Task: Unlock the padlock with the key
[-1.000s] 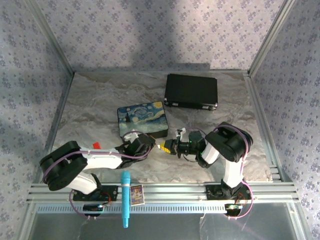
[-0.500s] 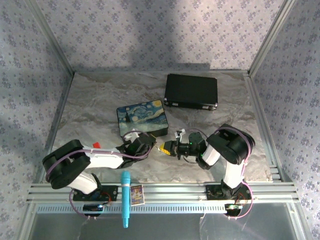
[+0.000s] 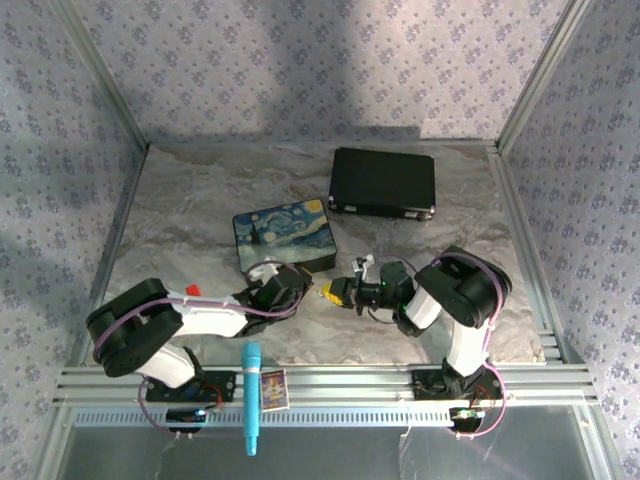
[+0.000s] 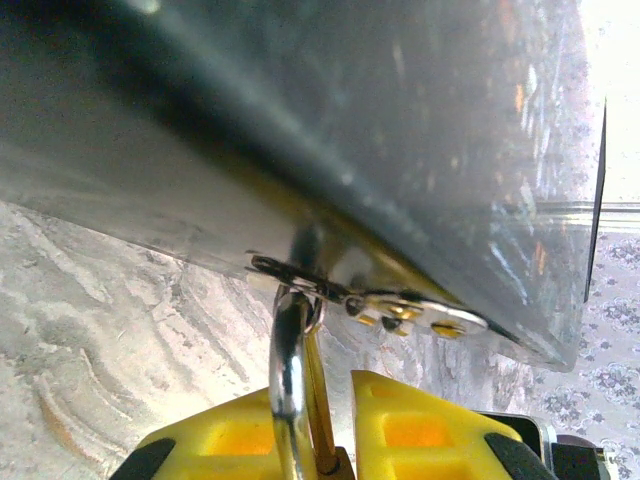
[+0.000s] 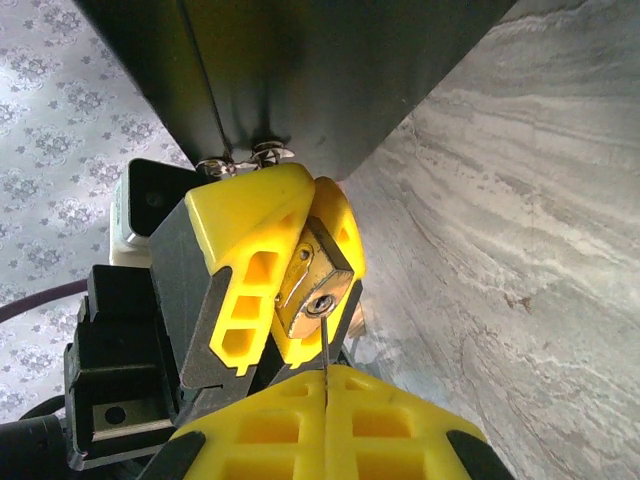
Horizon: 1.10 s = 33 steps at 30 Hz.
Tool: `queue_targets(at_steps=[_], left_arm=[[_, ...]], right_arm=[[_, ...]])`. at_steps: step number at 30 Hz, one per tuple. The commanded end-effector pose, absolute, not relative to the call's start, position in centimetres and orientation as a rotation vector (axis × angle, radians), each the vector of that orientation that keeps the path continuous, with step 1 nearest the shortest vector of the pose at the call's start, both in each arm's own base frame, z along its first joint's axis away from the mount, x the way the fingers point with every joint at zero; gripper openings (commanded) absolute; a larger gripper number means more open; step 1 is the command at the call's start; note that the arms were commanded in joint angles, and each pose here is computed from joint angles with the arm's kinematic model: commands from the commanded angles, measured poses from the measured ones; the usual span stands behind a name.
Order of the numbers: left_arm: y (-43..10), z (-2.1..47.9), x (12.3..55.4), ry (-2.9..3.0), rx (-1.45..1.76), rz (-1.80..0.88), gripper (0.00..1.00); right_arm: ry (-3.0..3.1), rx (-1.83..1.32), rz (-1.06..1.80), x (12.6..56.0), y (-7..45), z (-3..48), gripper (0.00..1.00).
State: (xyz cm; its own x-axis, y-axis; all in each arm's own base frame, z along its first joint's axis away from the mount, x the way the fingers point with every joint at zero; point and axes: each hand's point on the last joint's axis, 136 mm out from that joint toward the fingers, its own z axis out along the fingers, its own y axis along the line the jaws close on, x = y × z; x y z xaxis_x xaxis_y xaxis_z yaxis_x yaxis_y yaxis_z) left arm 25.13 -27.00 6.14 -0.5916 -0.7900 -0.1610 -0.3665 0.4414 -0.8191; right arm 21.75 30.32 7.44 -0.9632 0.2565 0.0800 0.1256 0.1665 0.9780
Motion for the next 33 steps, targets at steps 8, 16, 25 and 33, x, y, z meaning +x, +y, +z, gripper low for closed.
queue_targets(at_steps=[8, 16, 25, 33], left_arm=[[-27.4, 5.2, 24.3, 2.199, -1.075, -1.11, 0.0], [-27.8, 6.0, 24.3, 2.184, -1.055, -1.144, 0.0], [-28.1, 6.3, 24.2, 2.172, -1.057, -1.186, 0.0], [-28.5, 6.4, 24.3, 2.161, -1.08, -1.223, 0.0]], right_arm=[[2.268, 0.353, 1.953, 22.8, 30.9, 8.7, 0.0], [2.282, 0.347, 1.958, 23.3, 31.5, 8.2, 0.0], [2.291, 0.367, 1.951, 23.9, 31.6, 7.6, 0.0], [2.296, 0.377, 1.956, 23.8, 32.1, 7.5, 0.0]])
